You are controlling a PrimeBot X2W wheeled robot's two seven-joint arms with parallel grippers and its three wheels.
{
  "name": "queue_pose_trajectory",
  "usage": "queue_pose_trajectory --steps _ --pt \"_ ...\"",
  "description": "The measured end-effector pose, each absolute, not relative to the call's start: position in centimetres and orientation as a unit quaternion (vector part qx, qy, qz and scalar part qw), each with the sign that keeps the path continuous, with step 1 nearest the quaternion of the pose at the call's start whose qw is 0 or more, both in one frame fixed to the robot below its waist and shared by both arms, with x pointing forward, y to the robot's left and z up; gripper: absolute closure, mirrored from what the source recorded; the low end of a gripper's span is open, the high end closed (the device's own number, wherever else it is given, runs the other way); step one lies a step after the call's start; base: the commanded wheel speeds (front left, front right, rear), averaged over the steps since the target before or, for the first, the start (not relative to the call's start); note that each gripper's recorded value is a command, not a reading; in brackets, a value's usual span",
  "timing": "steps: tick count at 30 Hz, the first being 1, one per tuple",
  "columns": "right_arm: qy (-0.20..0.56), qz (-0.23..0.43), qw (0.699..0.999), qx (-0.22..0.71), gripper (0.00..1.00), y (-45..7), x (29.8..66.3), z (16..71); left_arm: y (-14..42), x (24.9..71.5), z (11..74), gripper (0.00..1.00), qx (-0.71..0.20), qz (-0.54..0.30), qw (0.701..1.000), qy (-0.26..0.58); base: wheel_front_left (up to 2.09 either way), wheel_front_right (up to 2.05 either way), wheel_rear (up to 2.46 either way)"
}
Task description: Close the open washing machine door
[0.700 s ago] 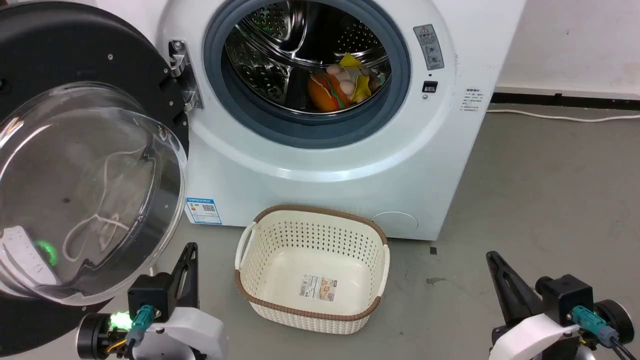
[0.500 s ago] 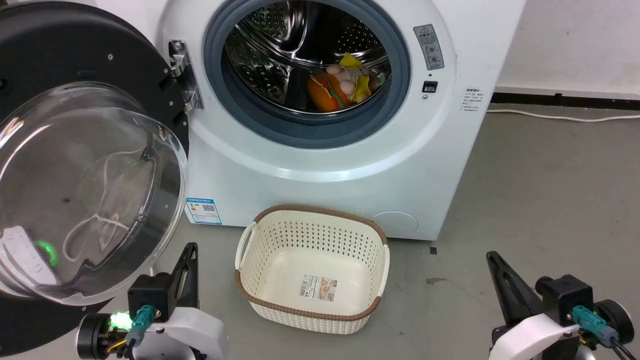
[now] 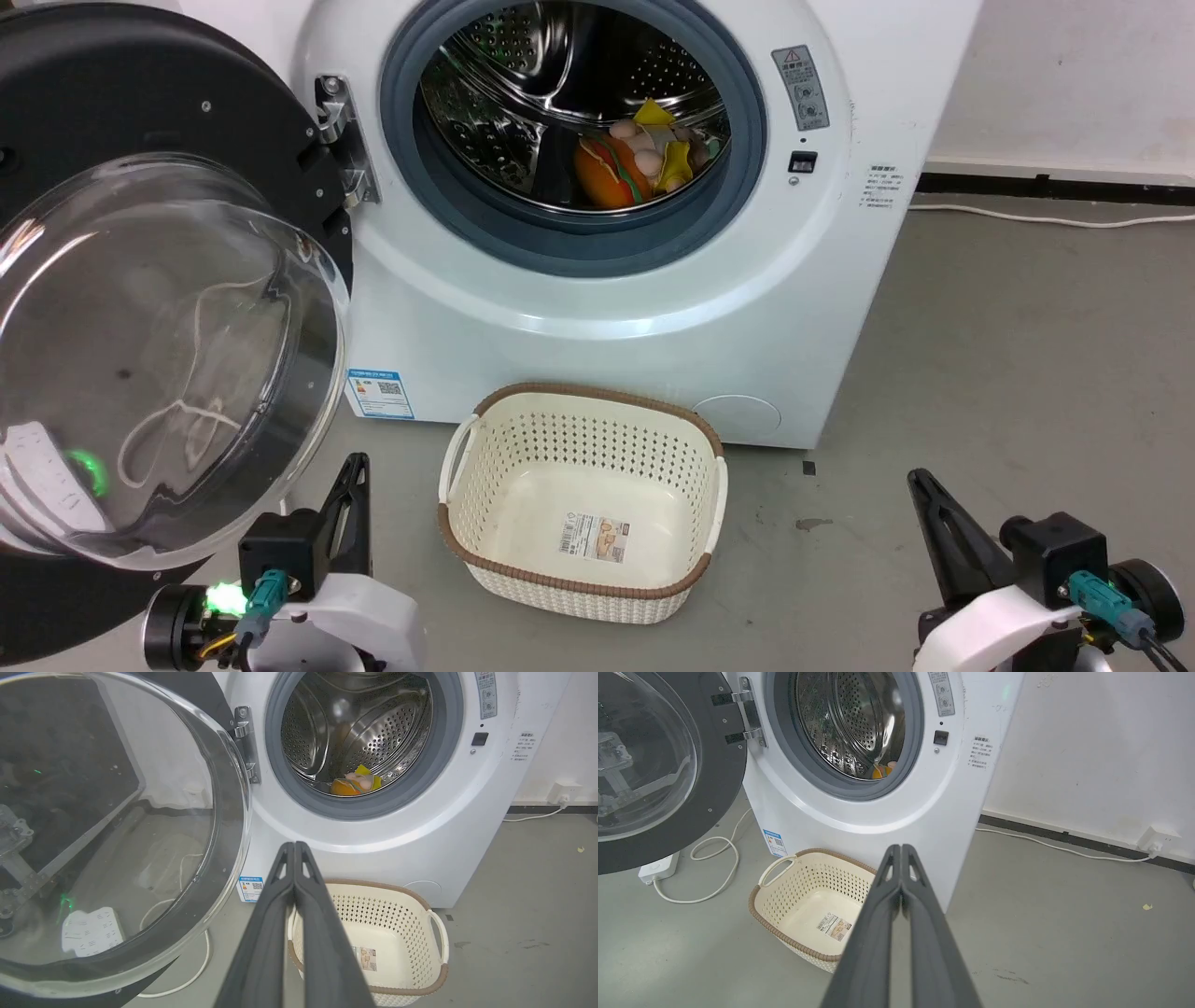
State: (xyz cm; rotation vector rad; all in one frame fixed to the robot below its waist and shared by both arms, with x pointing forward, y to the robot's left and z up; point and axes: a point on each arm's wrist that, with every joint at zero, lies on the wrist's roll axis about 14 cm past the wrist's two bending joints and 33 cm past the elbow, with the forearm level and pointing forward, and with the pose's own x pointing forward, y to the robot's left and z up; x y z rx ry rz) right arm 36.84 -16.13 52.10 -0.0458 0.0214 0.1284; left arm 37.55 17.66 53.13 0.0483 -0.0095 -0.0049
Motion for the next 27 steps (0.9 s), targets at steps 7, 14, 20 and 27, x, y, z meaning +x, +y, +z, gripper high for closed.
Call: queue_pose_trajectory --steps 7,14,20,27 --pt "0.011 0.064 0.998 -0.023 1.00 -16.12 36.84 52.10 17.68 37.55 53.13 1.00 0.024 -0.002 1.000 -0.005 0.00 0.00 0.00" --pt "0.011 0.064 0.998 -0.023 1.00 -16.12 36.84 52.10 17.66 37.55 53.13 1.00 0.024 -0.002 1.000 -0.005 0.00 0.00 0.00" --pt "0.011 0.064 0.998 -0.023 1.00 -16.13 36.84 52.10 17.67 37.55 53.13 1.00 0.024 -0.002 1.000 -0.005 0.00 0.00 0.00" --pt "0.011 0.064 0.998 -0.022 0.00 -16.16 36.83 52.05 17.62 37.56 53.09 0.00 0.024 -0.003 1.000 -0.004 0.00 0.00 0.00"
